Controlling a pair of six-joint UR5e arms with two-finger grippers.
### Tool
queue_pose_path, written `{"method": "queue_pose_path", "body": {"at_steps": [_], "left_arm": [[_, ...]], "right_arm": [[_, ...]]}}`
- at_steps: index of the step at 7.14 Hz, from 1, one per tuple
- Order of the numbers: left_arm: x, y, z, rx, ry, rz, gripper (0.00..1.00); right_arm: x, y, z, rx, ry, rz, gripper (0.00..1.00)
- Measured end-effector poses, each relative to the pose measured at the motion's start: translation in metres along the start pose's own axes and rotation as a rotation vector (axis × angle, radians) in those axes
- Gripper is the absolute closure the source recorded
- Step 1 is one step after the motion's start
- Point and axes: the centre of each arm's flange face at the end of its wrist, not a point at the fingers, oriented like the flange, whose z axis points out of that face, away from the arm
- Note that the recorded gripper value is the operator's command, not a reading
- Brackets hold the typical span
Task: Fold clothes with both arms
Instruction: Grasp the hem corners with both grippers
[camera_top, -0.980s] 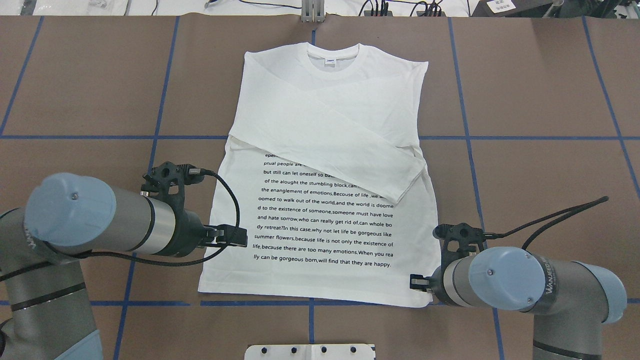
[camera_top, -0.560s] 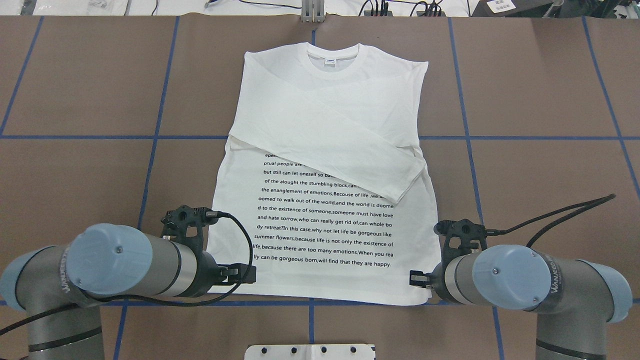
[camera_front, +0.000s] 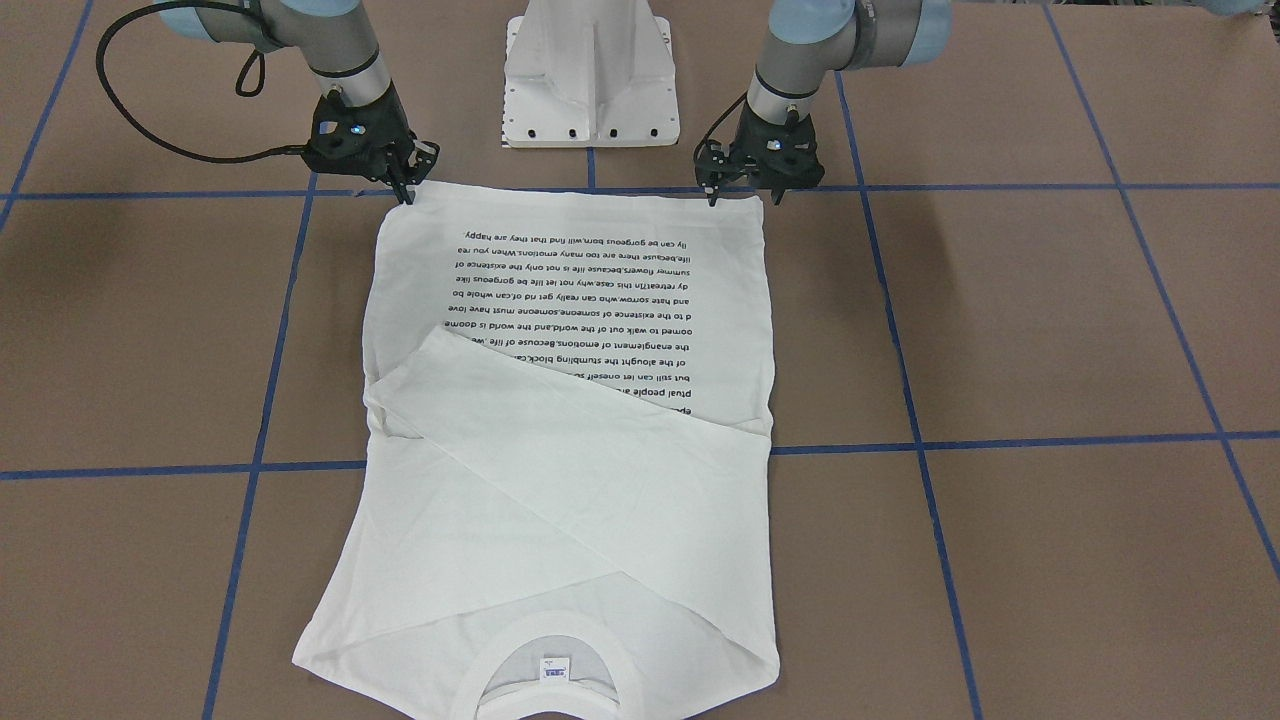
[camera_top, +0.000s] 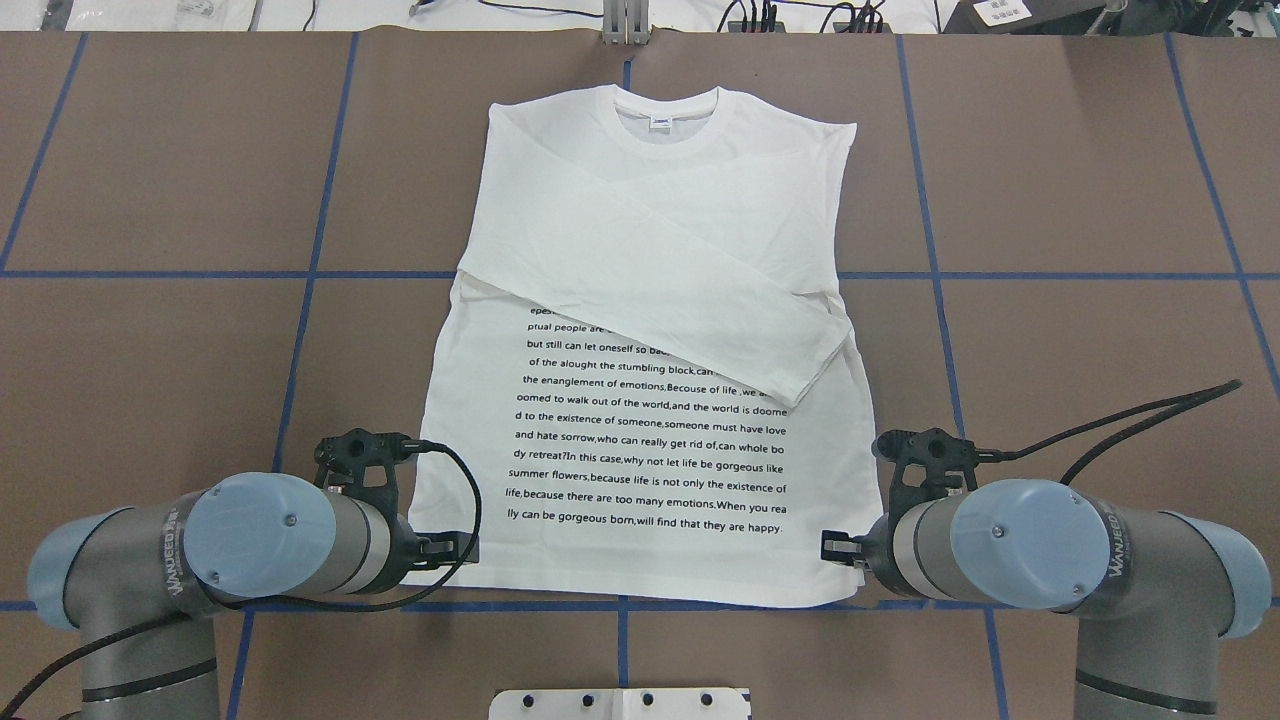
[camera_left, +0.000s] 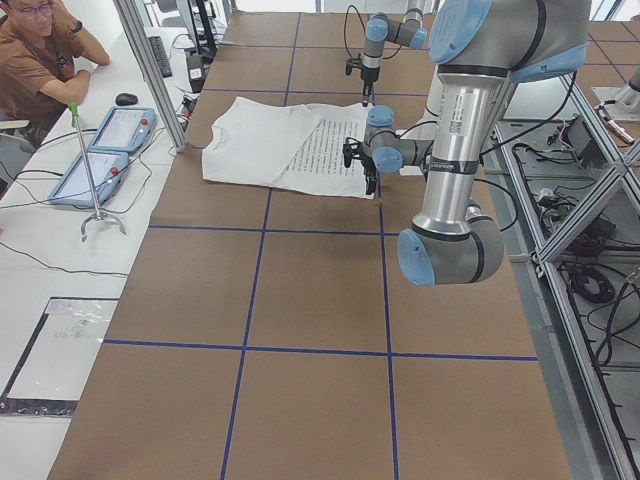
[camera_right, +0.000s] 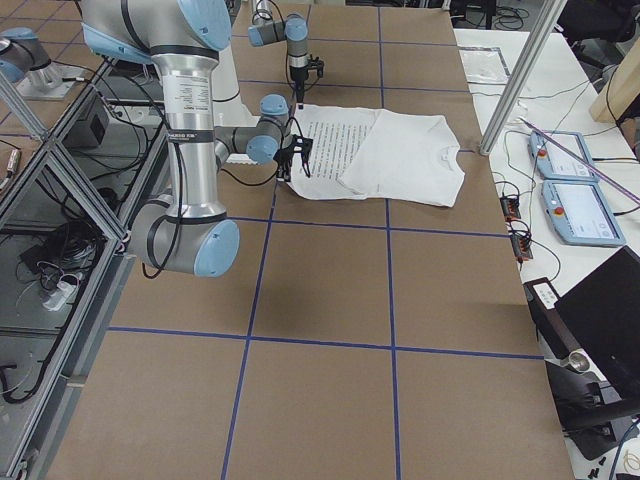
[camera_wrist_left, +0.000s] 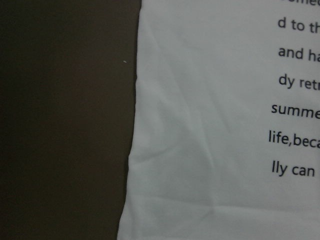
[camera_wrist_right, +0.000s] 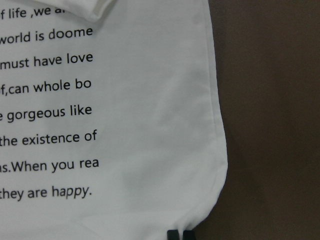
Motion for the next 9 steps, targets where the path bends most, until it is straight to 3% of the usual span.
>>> {"method": "queue_pose_path", "body": {"at_steps": [2, 5, 8, 9], "left_arm": [[-0.006, 0.003, 0.010, -0.006, -0.022, 0.003, 0.07], [-0.008, 0.005, 0.017, -0.008, -0.035, 0.000, 0.28], [-0.008, 0.002, 0.018, 0.011, -0.040, -0.004, 0.59], [-0.007, 0.001, 0.017, 0.013, -0.038, -0.006, 0.65]], "right_arm": [[0.000, -0.001, -0.001, 0.002, -0.003, 0.002, 1.00], [0.001, -0.004, -0.002, 0.004, -0.001, 0.007, 1.00], [0.001, -0.006, -0.004, 0.005, -0.005, 0.010, 1.00], [0.002, -0.006, -0.004, 0.005, -0.004, 0.010, 1.00]]}}
